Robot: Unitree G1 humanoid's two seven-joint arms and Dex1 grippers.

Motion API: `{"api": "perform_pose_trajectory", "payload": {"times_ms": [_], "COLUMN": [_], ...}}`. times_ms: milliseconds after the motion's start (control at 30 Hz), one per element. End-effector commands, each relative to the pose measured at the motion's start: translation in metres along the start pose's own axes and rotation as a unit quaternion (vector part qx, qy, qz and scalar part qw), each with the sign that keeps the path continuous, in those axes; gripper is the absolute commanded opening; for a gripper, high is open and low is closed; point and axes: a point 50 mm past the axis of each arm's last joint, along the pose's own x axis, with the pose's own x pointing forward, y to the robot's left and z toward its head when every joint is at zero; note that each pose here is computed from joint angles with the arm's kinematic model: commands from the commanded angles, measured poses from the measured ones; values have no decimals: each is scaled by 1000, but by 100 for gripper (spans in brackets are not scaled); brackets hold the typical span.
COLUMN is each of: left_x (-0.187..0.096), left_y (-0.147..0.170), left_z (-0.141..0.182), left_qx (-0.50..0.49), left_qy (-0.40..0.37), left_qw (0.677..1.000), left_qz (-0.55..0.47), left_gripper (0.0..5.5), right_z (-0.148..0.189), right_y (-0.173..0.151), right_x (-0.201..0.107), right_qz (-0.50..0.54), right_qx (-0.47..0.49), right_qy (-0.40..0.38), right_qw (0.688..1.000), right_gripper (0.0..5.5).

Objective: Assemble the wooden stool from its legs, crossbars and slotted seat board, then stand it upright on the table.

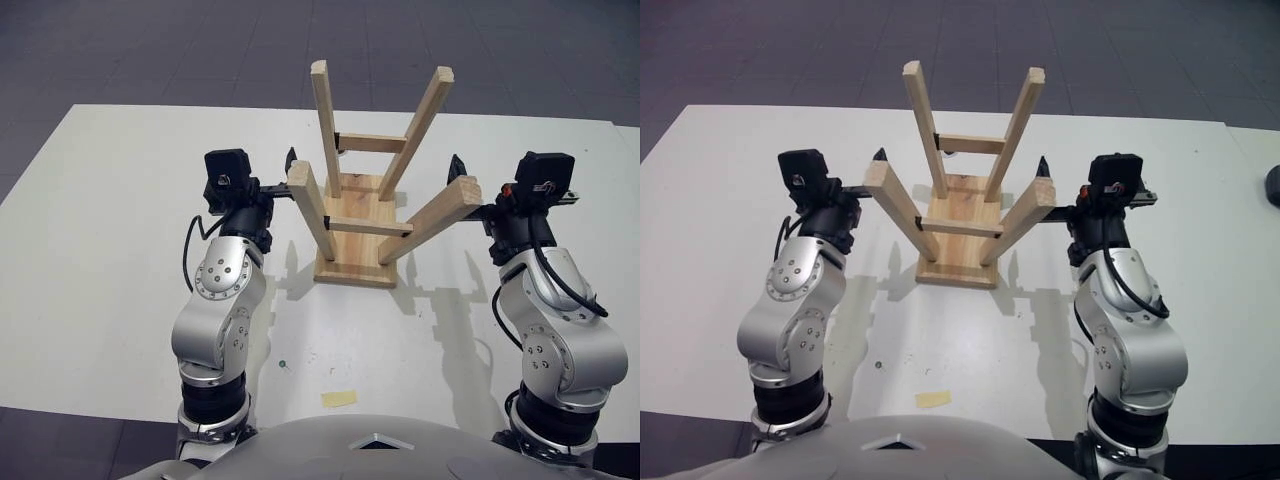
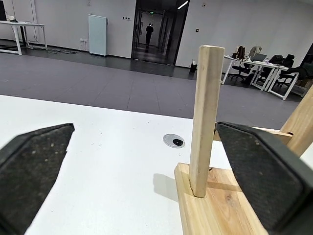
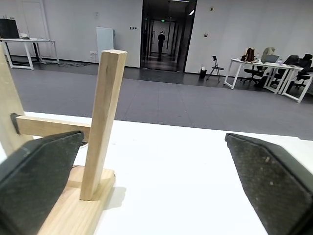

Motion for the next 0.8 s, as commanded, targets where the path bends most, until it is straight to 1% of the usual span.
{"api": "perform_pose_trajectory", "payload": {"times_ms": [33,233,367,533,667,800], "left_x": [4,21,33,53,63,75], "left_y": [-24,-35,-42,-46,-48,-41], "left_z": [-7,-14,-19,-20,-20,-22], "left_qx": [-14,-15,-5,0,3,8], "left_qy": [15,21,21,16,16,17], "left_qw": [998,997,996,995,994,995], "left_qz": [-59,-70,-82,-94,-107,-97], "left_gripper": [540,540,540,540,540,540], "right_z": [6,7,6,1,-8,-12], "right_y": [28,43,46,51,49,48], "right_x": [10,15,22,48,66,77], "right_qz": [76,92,82,50,17,-5], "right_qx": [19,29,41,38,26,22], "right_qy": [-6,0,4,5,10,4], "right_qw": [997,995,996,998,999,1000], "right_gripper": [538,538,538,538,538,538]}}
